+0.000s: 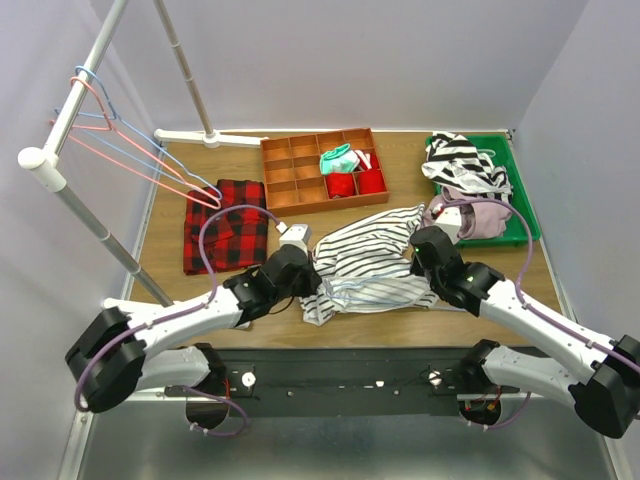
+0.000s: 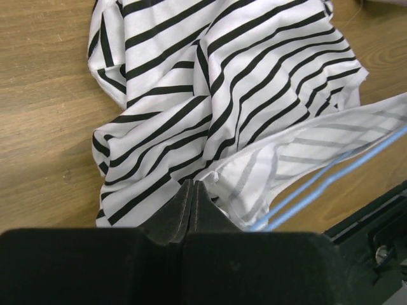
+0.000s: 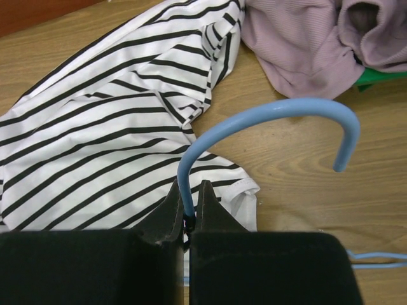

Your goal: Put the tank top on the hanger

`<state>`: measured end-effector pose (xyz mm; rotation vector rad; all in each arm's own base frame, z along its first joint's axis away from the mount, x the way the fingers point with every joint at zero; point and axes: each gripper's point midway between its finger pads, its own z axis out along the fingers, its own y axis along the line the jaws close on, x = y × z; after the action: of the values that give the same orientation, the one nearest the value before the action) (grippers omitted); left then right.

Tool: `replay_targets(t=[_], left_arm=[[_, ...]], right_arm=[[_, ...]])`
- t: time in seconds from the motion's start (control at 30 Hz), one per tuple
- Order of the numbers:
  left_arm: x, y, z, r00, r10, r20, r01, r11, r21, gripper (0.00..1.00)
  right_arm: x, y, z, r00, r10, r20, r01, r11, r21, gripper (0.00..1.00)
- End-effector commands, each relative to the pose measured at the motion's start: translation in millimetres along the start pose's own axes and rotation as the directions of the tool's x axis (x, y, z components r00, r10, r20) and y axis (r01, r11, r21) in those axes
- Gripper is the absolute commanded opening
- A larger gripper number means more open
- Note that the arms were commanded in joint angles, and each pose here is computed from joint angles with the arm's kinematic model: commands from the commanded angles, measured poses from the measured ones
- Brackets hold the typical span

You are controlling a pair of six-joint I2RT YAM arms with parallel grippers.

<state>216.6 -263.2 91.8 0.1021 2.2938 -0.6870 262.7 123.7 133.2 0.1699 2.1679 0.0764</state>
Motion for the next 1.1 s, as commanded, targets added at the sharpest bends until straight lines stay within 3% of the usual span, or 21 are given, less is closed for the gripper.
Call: replay_targets(t=[0.0,0.47,0.73,0.97,1.07], left_arm=[[-3,12,-20,0.999,-0.012,0.031,0.013,1.0,-0.025,0.0],[-39,-30,-61,0.997,0.053,0.056,-0.059,0.992,0.113,0.0],[-85,-62,-69,0.989,0.082,0.125,-0.099,0.986,0.133,0.0],[-123,-87,-78,0.979,0.119,0.167,-0.143,0.98,0.137,0.0],[-150,-100,-90,0.967,0.134,0.215,-0.164,0.978,0.128,0.0]], right_arm=[[-7,-10,-3,0.999,0.045,0.022,-0.047,0.996,0.078,0.01],[-44,-5,-2,0.995,0.03,0.097,-0.043,0.99,0.131,0.01],[-63,33,-9,0.991,-0.008,0.133,-0.001,0.998,0.064,0.01],[-103,59,-21,0.978,-0.059,0.2,0.046,0.997,0.069,0.01],[-141,80,-35,0.964,-0.064,0.258,0.054,0.998,0.044,0.01]])
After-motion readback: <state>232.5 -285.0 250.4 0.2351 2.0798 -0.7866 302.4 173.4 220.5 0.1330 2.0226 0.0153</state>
